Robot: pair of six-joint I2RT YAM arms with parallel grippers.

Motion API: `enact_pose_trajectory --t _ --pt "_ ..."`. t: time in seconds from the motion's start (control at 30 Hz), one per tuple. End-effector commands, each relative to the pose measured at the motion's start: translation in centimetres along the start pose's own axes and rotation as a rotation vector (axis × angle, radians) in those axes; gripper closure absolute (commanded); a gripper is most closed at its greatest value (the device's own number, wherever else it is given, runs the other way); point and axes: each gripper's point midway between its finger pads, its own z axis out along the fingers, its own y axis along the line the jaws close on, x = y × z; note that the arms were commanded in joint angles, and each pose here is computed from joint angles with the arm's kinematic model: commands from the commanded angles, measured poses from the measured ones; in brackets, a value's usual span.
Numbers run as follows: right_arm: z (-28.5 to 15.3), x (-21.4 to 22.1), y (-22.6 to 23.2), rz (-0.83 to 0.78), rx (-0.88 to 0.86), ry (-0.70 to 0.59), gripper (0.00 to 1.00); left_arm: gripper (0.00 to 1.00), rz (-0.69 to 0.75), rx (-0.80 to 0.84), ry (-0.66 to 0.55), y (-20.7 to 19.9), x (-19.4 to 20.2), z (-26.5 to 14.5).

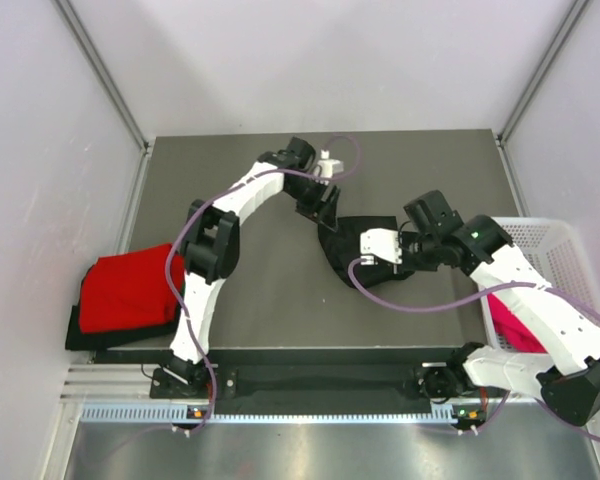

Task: Fold and stack the t-shirts
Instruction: Flatten the tshirt out

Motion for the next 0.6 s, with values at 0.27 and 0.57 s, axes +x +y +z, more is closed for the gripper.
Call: enact_pose_trajectory --t 0.27,0.57 --pt "-0.6 0.5 0.0 0.054 0.028 -0.03 1.0 0.57 0.084 -0.12 0.135 0.6 2.1 4.1" --pt "-0.3 0.6 0.2 0.089 0.02 -0.051 1.0 0.57 0.105 -0.305 0.11 3.2 0.9 3.0"
